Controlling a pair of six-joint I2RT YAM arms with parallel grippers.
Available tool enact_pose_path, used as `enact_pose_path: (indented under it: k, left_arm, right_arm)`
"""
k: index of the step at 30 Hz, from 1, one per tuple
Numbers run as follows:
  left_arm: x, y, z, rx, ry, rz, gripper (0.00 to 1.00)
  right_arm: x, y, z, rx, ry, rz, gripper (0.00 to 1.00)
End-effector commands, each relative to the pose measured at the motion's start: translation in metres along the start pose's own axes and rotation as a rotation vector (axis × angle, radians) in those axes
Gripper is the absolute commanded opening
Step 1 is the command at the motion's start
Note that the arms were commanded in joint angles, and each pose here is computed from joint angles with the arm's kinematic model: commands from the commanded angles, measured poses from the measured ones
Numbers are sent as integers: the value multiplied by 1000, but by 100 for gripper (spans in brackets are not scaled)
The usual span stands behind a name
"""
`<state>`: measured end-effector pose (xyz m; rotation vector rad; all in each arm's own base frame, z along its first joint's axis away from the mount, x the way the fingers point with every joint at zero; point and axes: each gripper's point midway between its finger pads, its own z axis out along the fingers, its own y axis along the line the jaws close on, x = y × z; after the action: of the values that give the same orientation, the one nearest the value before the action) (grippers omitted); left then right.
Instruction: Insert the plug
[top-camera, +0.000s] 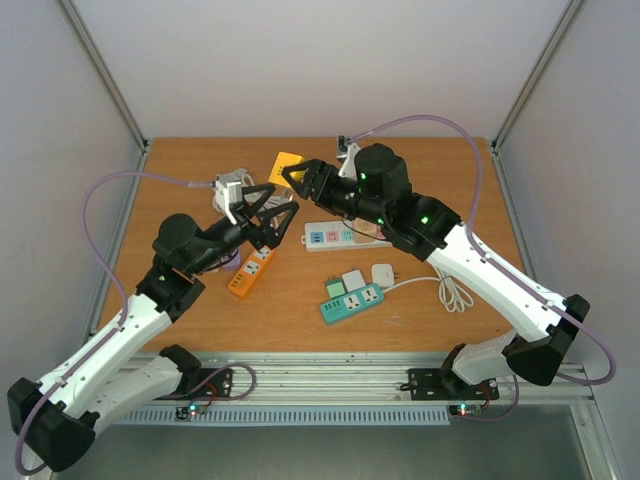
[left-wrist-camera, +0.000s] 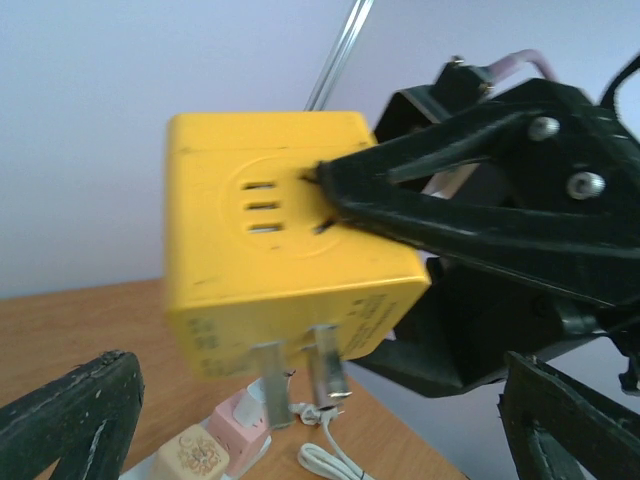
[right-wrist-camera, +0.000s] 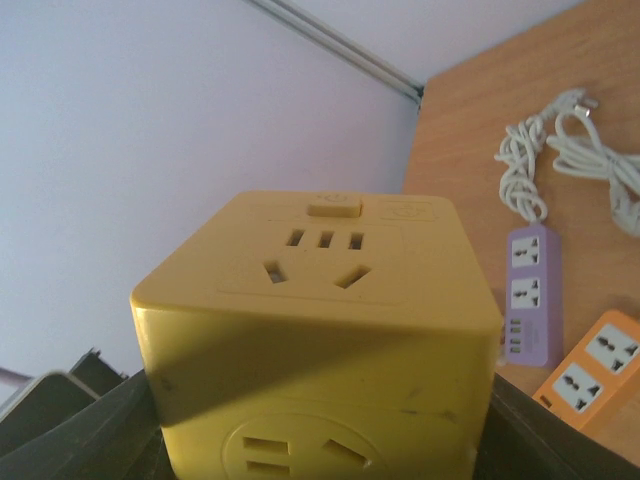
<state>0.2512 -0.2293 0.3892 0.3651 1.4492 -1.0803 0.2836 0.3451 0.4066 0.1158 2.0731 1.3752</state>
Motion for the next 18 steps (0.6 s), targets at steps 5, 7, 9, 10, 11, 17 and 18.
enact_pose_path:
  k: [5, 7, 9, 10, 11, 17, 18]
  left_arm:
    - [-22, 8, 15, -36, -132, 103, 91]
    - [-23, 10, 18, -38, -148, 108, 88]
    - [-25, 8, 21, -22, -163, 121, 86]
    - [-25, 8, 23, -17, -161, 124, 84]
    - [-23, 8, 25, -11, -154, 132, 82]
    - [-9, -3, 30, 73, -101, 225, 55]
    - [-7, -6, 30, 88, -93, 278, 51]
  right_arm:
    - [2, 14, 3, -53, 36, 97, 51]
    - [4, 12, 4, -48, 43, 101, 51]
    - [7, 10, 5, -42, 58, 111, 52]
    - [8, 10, 5, -42, 63, 112, 52]
    - [9, 9, 5, -40, 69, 115, 52]
    - [10, -2, 0, 2, 54, 96, 66]
    - [10, -5, -2, 7, 45, 88, 69]
